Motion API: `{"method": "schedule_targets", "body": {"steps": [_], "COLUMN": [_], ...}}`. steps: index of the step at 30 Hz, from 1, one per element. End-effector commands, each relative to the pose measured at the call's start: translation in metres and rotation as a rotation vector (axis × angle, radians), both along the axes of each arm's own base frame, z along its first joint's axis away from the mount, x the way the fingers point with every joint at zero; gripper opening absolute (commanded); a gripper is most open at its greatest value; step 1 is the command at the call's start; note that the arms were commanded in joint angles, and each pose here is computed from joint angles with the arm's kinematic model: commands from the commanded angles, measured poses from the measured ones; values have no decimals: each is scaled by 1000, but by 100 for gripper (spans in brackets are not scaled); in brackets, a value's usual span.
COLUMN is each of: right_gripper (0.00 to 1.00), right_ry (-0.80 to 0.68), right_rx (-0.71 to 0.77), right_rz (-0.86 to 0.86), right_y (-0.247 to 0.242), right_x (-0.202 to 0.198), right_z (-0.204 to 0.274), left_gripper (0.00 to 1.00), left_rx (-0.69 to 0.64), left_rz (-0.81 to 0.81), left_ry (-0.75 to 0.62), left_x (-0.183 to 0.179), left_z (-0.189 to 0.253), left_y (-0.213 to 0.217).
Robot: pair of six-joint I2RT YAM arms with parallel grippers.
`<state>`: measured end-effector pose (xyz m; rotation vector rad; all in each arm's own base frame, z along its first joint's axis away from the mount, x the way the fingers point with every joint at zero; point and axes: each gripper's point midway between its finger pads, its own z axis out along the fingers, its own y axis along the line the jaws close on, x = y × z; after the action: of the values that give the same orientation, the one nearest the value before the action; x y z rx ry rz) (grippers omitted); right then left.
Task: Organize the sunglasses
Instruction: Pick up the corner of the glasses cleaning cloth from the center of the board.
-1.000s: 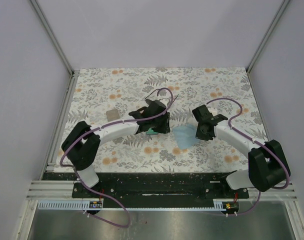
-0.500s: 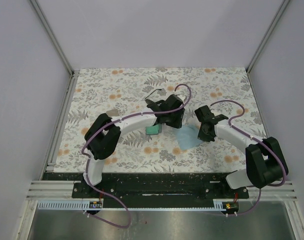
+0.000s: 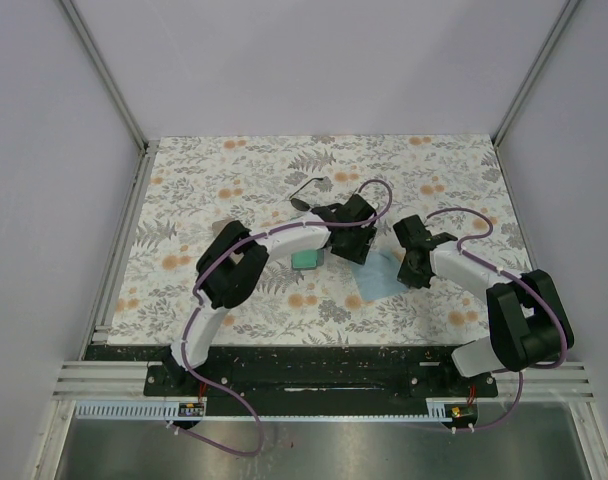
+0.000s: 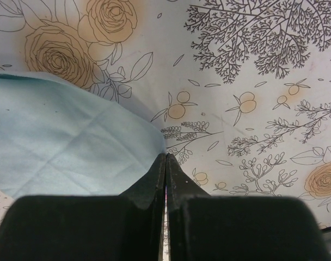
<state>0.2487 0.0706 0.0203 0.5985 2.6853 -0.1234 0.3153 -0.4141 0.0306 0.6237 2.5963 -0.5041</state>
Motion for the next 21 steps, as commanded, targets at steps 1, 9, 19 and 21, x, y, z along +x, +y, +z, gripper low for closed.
{"method": "schedule_targets", "body": {"steps": [1,9,19,21], "right_gripper": [0,0,0,0], "right_ry": [-42,-63,-68,-73], "right_rx": [23,19,25,29], "right_rz": [-22,-8,2,3], "right_y": [2,1,3,4], "right_x": [8,10,13,14], "right_z": [5,11,13,15], "left_gripper": [50,50,46,40], "left_rx": [-9,93,85,77], "left_rz": [-25,34,16,9], "left_ry": [-18,-45,-15,6], "left_x": [6,12,6,2], "left_z": [8,-1,-6,-9], "left_y": [-8,14,13,11]}}
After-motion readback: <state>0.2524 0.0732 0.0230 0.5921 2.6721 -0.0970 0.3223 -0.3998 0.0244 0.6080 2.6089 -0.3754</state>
